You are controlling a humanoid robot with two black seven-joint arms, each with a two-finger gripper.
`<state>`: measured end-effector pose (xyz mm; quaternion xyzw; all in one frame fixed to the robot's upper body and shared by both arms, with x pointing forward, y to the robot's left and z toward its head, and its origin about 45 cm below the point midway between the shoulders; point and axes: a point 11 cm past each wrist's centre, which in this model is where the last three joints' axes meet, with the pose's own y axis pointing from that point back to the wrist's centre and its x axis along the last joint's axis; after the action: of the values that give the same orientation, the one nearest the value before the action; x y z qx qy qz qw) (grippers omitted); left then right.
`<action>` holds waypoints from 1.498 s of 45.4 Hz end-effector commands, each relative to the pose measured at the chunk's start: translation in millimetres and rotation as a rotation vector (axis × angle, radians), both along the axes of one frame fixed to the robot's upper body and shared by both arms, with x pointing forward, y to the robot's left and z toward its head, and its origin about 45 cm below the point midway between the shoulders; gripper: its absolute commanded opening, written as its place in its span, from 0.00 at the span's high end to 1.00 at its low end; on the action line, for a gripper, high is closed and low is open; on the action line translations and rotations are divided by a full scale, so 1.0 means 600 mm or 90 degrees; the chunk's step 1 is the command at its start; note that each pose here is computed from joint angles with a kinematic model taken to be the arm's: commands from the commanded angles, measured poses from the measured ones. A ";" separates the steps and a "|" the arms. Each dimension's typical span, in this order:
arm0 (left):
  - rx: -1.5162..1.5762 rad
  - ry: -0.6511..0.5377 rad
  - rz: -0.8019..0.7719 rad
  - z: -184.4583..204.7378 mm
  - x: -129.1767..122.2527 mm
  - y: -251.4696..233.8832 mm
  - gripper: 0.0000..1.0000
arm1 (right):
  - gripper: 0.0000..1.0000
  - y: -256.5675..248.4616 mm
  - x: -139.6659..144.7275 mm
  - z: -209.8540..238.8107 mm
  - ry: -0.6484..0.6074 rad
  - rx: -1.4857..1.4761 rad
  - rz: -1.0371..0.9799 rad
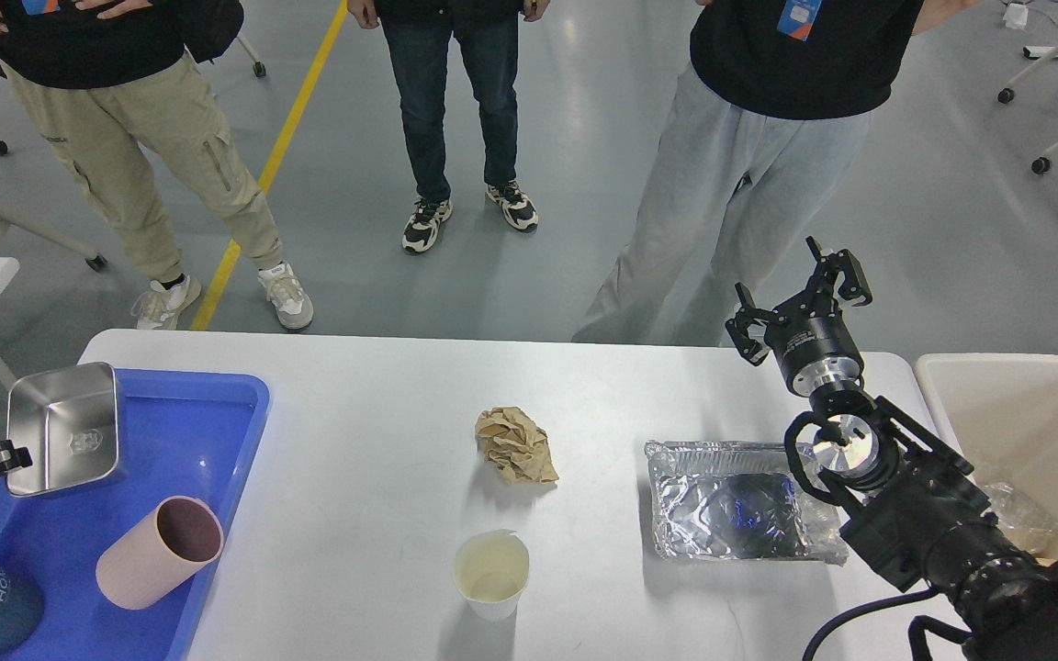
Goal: Tidy desktop
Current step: 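Lower the steel tray into the blue tray, then open the left gripper and lift it away from the steel tray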
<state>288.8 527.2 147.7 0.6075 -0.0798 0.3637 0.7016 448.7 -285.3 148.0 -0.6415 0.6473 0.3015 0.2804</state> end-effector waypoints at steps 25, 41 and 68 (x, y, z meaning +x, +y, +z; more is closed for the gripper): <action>-0.009 0.010 0.064 -0.082 -0.006 -0.005 0.98 | 0.00 -0.020 -0.004 0.001 0.000 -0.011 -0.007; -0.015 0.005 0.065 -0.084 0.001 -0.013 0.88 | 0.00 -0.022 -0.002 0.006 -0.005 -0.012 -0.006; -0.136 -0.055 0.089 -0.053 0.034 -0.043 0.51 | 0.00 -0.015 0.003 0.013 -0.009 -0.011 -0.003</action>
<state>298.6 513.4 105.9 0.5600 -0.0253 0.4325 0.7061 449.8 -296.3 154.7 -0.6436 0.6504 0.2905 0.2799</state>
